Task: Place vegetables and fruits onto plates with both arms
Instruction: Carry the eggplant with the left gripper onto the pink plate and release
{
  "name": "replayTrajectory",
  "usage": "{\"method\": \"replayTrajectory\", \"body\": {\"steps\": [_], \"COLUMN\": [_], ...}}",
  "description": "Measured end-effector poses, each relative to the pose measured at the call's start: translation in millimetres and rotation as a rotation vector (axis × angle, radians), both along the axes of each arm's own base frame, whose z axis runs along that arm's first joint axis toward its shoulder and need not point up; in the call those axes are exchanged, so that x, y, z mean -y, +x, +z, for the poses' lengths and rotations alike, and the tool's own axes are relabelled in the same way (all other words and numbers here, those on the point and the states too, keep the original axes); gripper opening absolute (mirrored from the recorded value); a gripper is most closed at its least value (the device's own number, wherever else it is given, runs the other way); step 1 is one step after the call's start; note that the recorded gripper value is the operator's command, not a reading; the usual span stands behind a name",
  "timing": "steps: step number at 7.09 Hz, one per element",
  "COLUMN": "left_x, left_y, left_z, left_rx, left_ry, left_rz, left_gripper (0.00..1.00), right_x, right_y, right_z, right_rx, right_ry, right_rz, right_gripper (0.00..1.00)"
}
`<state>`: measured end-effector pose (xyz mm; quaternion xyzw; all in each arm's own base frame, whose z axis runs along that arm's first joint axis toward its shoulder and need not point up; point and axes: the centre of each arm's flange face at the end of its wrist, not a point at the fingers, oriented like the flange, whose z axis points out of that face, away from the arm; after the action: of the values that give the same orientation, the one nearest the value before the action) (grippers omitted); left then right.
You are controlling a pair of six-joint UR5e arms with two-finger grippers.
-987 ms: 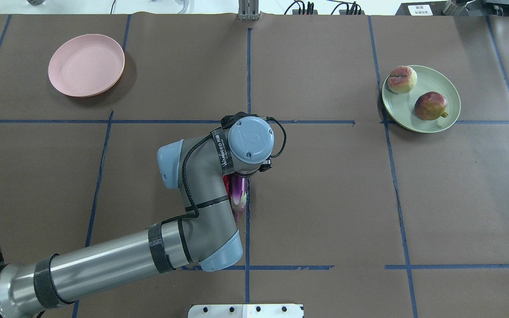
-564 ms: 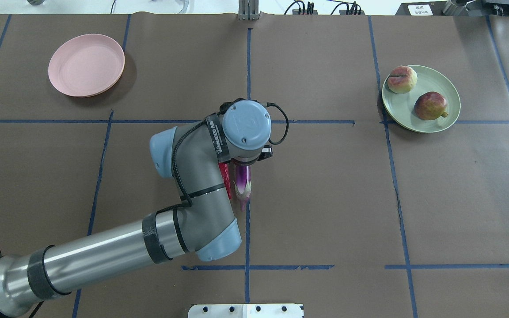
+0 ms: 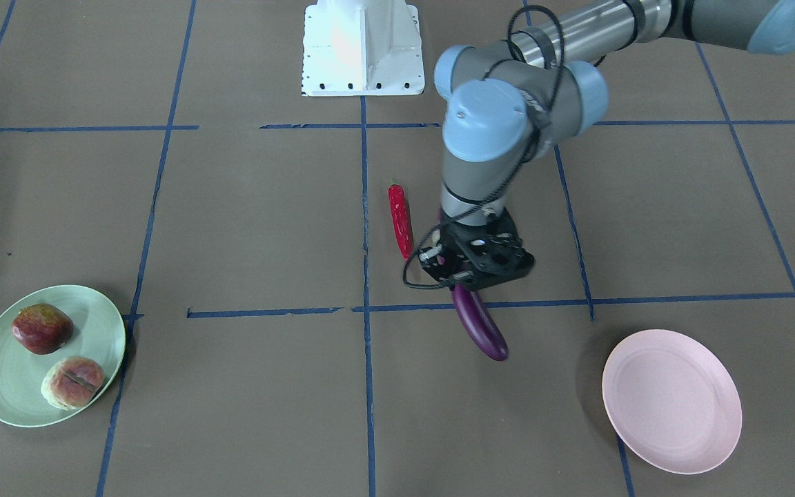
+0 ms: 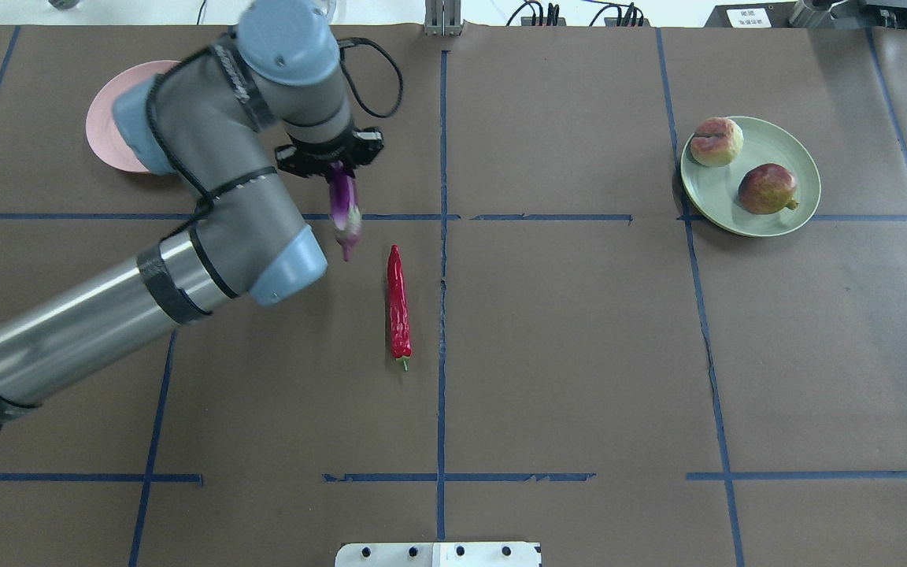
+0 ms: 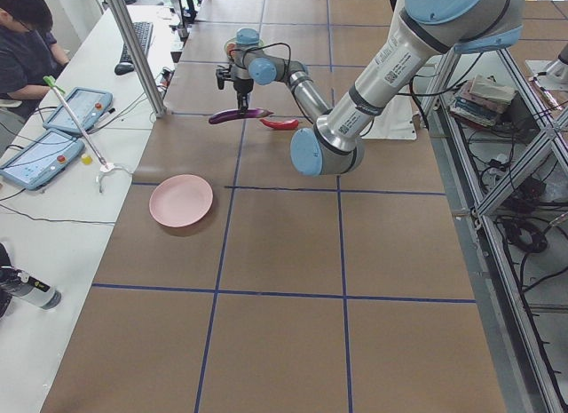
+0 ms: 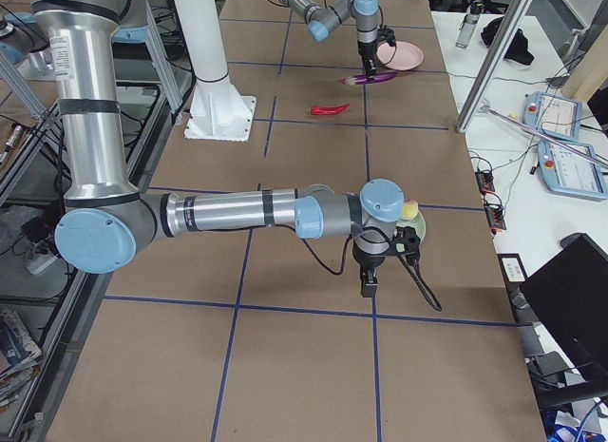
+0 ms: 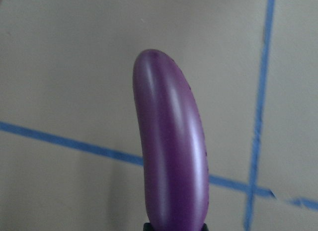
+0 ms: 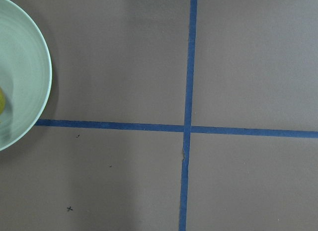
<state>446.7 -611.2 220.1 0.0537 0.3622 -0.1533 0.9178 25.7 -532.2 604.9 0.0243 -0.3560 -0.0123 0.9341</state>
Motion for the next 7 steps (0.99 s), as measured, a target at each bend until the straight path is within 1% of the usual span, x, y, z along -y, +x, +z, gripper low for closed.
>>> {"method": "replayTrajectory", "body": {"steps": [1,2,3,4,5,6,7], "left_x": [50,94,127,146,153,154,154], "left_y": [-58,-104,-131,-141,-142,-142,-143], "left_z": [50,105,158,200,222,232,232], "left_rx": [0.062,0.097,0.112,0.116,0.118,0.119,0.111], "left_ry": [0.007,0.004,0.014,0.026,0.04,0.069,0.104], "left_rz": [0.044,0.107,0.142,0.154,0.167,0.19,0.21], "left_gripper": [0.0,0.0,0.05,0.86,1.0,1.0,1.0], "right_x": [0,0,0,0,0,0,0], "right_y": [-2,-4,-5,-6,-7,-7,-8], "right_z": [1,1,2,2,2,1,0], "right_rx": [0.0,0.0,0.0,0.0,0.002,0.006,0.008], "right_ry": [-0.002,-0.002,-0.003,-0.004,-0.005,-0.004,-0.003], "right_rz": [-0.004,-0.008,-0.009,-0.01,-0.012,-0.013,-0.013], "right_gripper": [1.0,1.0,1.0,1.0,1.0,1.0,1.0]}}
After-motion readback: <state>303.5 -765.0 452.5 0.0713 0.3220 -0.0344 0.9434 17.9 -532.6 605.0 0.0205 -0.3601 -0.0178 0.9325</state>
